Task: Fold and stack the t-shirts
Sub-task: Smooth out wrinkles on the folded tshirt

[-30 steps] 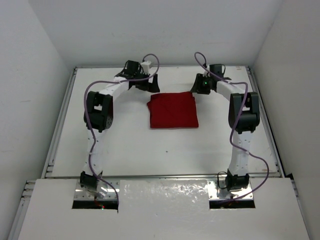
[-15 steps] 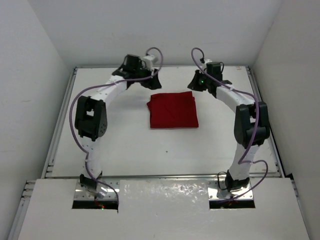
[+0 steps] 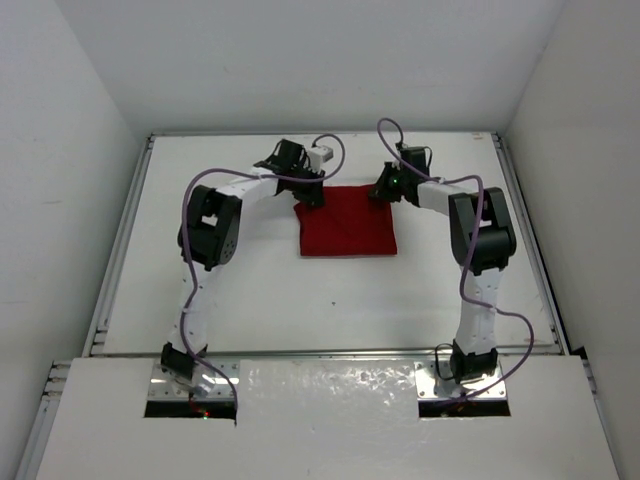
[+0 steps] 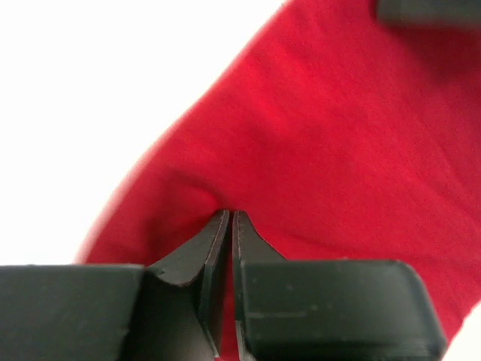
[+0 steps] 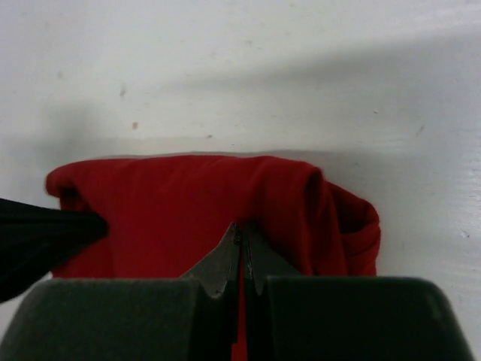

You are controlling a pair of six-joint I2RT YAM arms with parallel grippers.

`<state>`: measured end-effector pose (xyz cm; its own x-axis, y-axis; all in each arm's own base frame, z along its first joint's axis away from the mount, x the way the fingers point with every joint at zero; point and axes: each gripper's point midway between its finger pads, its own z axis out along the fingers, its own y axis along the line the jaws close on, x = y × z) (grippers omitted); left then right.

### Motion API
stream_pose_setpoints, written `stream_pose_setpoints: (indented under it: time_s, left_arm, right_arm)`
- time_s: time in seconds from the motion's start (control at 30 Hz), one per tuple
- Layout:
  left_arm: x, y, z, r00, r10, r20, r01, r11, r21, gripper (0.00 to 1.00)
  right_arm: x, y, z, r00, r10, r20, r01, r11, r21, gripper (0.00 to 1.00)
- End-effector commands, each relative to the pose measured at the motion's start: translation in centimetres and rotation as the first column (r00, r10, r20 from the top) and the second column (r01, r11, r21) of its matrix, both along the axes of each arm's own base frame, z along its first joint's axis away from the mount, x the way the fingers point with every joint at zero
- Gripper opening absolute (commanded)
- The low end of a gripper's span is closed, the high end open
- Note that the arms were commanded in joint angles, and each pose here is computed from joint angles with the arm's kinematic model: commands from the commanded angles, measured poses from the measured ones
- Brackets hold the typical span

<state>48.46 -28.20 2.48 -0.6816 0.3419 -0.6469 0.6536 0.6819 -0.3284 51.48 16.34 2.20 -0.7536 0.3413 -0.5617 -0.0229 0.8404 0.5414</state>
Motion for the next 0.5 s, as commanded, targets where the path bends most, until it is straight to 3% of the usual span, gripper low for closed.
stream_pose_setpoints:
  time_s: [0.0, 0.3, 0.47]
  left_arm:
    - [5.9, 0.7, 4.7, 0.968, 0.122, 0.22, -0.113, 0.992, -0.054, 0.06]
    - [8.7, 5.5, 0.1, 0.95, 0.248, 0.188, -0.253, 0.967, 0.001, 0.06]
    - [9.5, 6.7, -1.6, 0.95, 0.248, 0.192, -0.264, 0.962, 0.063, 0.06]
  right_arm:
    - [1.6, -1.0, 0.2, 0.997, -0.059, 0.049, 0.06, 0.998, -0.01, 0.0]
    - [-0.8, -2.2, -4.0, 0.998, -0.041, -0.047, 0.038, 0.997, -0.063, 0.0]
    - [0.3, -3.8, -2.4, 0.996, -0.094, -0.006, 0.093, 0.991, -0.095, 0.0]
